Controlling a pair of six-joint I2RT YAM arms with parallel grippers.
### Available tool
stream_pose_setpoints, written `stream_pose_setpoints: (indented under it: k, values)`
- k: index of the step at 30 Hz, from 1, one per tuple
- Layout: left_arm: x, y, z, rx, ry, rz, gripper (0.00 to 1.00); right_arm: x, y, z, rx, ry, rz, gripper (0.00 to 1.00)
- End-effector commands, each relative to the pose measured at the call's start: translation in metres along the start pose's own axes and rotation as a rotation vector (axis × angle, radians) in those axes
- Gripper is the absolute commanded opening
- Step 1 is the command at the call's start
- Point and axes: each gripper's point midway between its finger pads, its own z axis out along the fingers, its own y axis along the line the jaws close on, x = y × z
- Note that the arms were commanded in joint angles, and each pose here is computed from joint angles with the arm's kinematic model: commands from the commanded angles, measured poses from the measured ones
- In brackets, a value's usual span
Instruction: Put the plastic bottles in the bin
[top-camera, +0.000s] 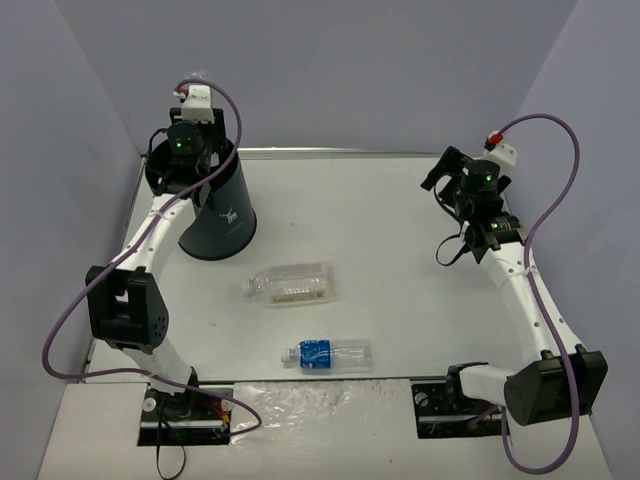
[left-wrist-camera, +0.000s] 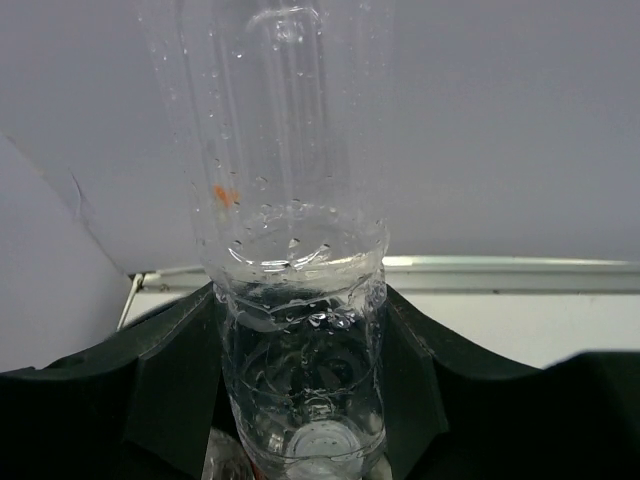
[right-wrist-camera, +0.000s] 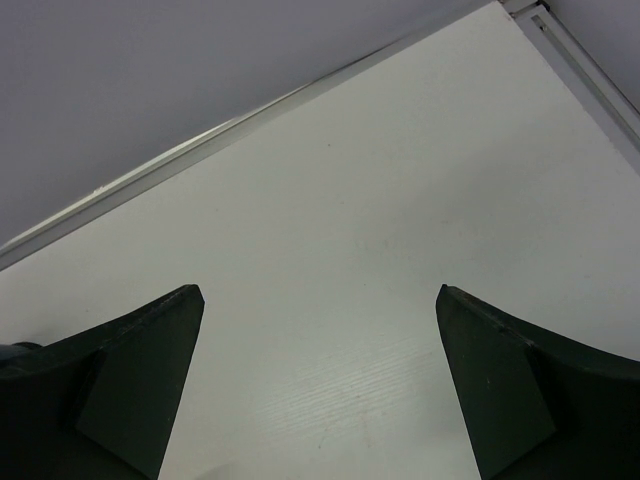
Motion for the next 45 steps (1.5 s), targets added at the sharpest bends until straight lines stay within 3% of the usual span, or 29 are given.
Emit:
stream_pose_setpoints:
  k: [1, 8, 15, 18, 22, 27, 32, 35, 38, 41, 45]
  values:
    - [-0.057, 0.012, -0.028, -0.023, -0.184, -0.013, 0.23, -0.002, 0.004, 0.013, -0.052, 0.003, 0.027, 1.00]
    - [-0.031, 0.017, -0.053, -0.036, -0.144, -0.022, 0.25, 0.004, 0.005, 0.019, -0.086, 0.023, 0.041, 1.00]
    - [-0.030, 0.020, -0.074, -0.026, -0.142, -0.024, 0.54, 0.006, 0.005, 0.019, -0.107, 0.031, 0.052, 1.00]
    - [-0.030, 0.023, -0.081, -0.043, -0.139, -0.063, 0.60, 0.009, 0.003, 0.019, -0.107, 0.039, 0.057, 1.00]
    - [-0.033, 0.030, -0.097, -0.063, -0.152, -0.064, 0.82, 0.013, 0.009, 0.017, -0.146, 0.061, 0.039, 1.00]
    - [-0.047, 0.037, -0.119, -0.074, -0.178, -0.062, 0.96, 0.022, 0.016, 0.012, -0.205, 0.093, 0.010, 1.00]
    - [-0.060, 0.041, -0.137, -0.086, -0.152, -0.141, 0.97, 0.042, 0.033, -0.004, -0.375, 0.157, -0.124, 1.00]
    - [-0.061, 0.046, -0.151, -0.129, -0.067, -0.284, 0.97, 0.064, 0.048, -0.025, -0.543, 0.209, -0.226, 1.00]
    - [-0.020, 0.035, -0.181, -0.143, 0.226, -0.420, 0.97, 0.088, 0.062, -0.050, -0.644, 0.224, -0.313, 1.00]
    - [0.012, 0.007, -0.213, -0.035, 0.430, -0.495, 0.97, 0.097, 0.054, -0.055, -0.584, 0.209, -0.319, 1.00]
    - [0.040, -0.025, -0.247, 0.084, 0.525, -0.595, 0.97, 0.103, 0.044, -0.057, -0.525, 0.212, -0.260, 1.00]
